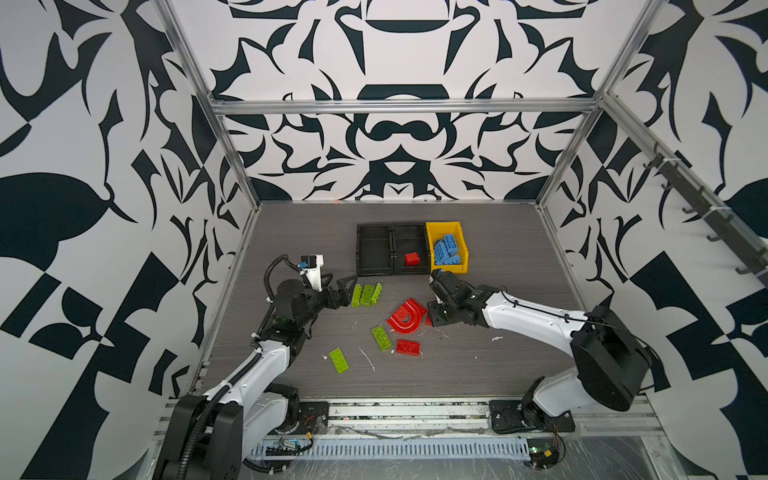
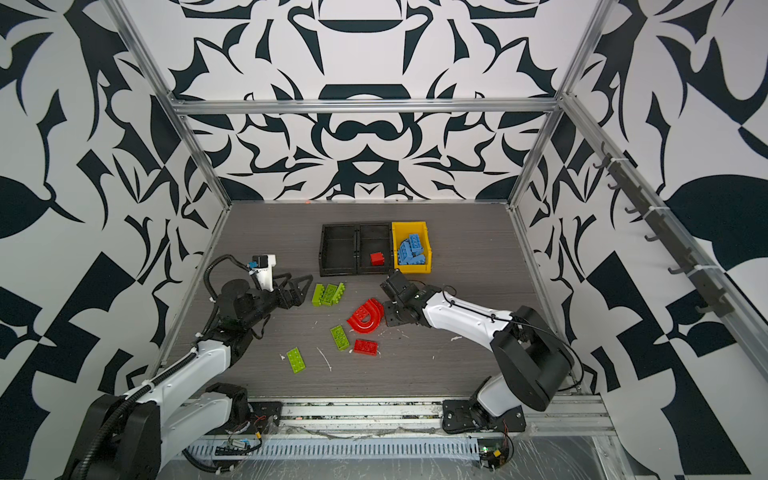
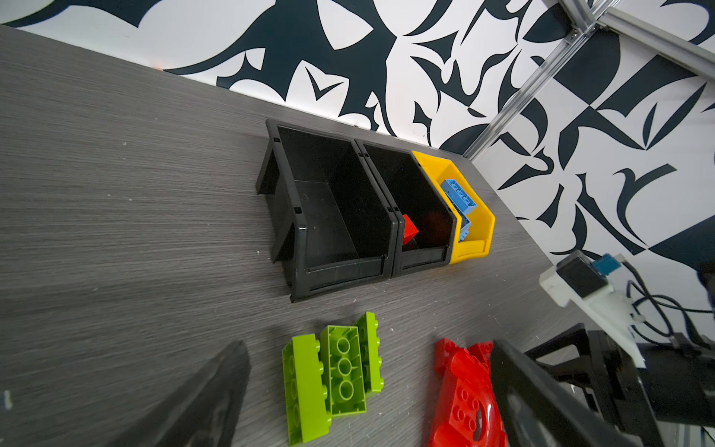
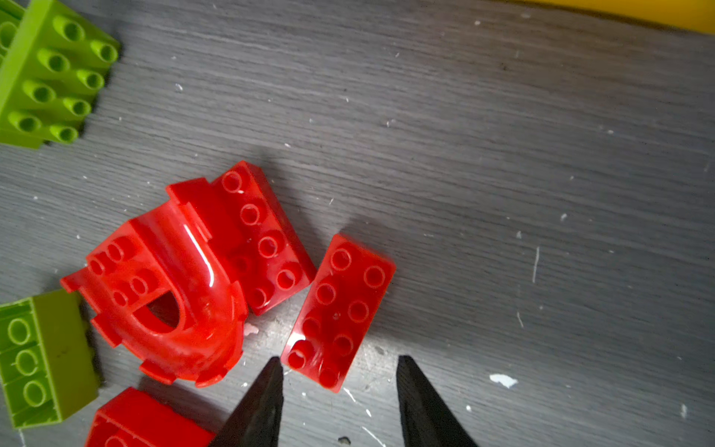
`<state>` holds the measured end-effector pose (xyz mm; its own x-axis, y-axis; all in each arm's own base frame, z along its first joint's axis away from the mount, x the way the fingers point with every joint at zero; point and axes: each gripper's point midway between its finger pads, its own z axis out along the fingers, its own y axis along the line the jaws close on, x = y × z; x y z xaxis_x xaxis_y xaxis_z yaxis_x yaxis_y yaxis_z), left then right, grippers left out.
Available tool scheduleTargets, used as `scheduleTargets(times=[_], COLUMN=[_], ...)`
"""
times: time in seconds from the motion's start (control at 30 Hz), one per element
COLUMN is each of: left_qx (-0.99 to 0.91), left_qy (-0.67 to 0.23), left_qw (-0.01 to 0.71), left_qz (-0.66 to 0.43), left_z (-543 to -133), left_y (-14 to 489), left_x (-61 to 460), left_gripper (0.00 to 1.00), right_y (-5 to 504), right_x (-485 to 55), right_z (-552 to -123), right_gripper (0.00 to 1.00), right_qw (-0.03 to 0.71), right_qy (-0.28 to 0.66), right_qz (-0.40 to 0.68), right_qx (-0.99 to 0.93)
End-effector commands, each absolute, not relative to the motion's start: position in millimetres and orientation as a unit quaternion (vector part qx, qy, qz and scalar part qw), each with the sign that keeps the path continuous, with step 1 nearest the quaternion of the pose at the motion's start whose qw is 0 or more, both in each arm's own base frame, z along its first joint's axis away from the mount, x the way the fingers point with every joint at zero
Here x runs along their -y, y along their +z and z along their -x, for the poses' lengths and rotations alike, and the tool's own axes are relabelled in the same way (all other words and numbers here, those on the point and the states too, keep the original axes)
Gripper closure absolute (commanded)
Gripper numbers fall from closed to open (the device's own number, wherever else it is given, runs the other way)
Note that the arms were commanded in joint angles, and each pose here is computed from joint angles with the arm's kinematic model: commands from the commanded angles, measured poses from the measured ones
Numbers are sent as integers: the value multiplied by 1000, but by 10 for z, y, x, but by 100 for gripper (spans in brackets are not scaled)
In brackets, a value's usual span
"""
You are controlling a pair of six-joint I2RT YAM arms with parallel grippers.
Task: Sort the legos into containers by color
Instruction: Rotate the lego at the center of the table.
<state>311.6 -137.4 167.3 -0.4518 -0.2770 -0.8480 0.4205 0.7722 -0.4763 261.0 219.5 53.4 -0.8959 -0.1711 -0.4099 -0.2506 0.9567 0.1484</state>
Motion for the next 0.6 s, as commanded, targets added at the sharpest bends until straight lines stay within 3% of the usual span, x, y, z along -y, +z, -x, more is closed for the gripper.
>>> scheduleTargets(times=[0.0, 0.4, 0.57], left_qx=[-782, -781, -781], left_qy=[-331, -334, -336], left_qw=[526, 526, 524], left_qz=[-49, -48, -47], left_z=[-3103, -3103, -3105], left_y=[1689, 1709, 1703], left_x=[1368, 1373, 1379], left_gripper=[1, 0, 1], right_y=[577, 346, 505], right_x=[-2236, -1877, -1758], right_z=[-2692, -2611, -2631], right_gripper=[51, 50, 50], right_qw=[215, 194, 213], right_qy=[98, 62, 67], right_qz=[111, 91, 74], right_qx=[-965, -975, -972])
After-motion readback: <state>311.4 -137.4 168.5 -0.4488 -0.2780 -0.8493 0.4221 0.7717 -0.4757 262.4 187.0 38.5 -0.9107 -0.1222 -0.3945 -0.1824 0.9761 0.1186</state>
